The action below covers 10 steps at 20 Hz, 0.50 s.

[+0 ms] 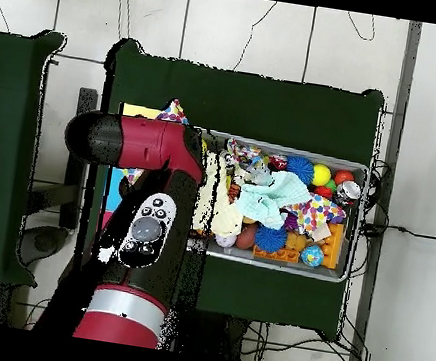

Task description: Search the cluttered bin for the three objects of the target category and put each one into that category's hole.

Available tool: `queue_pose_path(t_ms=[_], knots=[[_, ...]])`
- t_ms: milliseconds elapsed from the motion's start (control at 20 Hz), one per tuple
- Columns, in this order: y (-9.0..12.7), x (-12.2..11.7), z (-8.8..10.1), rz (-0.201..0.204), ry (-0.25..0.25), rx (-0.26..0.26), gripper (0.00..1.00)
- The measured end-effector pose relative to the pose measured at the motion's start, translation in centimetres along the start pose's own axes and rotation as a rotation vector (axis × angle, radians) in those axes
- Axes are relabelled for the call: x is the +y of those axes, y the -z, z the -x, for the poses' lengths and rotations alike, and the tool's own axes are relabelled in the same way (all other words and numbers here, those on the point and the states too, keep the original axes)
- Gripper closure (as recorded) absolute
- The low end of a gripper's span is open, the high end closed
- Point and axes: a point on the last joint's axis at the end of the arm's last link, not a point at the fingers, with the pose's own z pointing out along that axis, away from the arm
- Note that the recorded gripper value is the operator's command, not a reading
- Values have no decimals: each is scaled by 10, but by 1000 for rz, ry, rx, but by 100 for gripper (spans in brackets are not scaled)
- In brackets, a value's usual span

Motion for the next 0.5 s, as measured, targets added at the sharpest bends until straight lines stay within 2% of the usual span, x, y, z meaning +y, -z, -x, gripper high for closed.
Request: queue_pose_path(t_ms=[500], knots=[[0, 0, 2, -3, -4, 20, 100]])
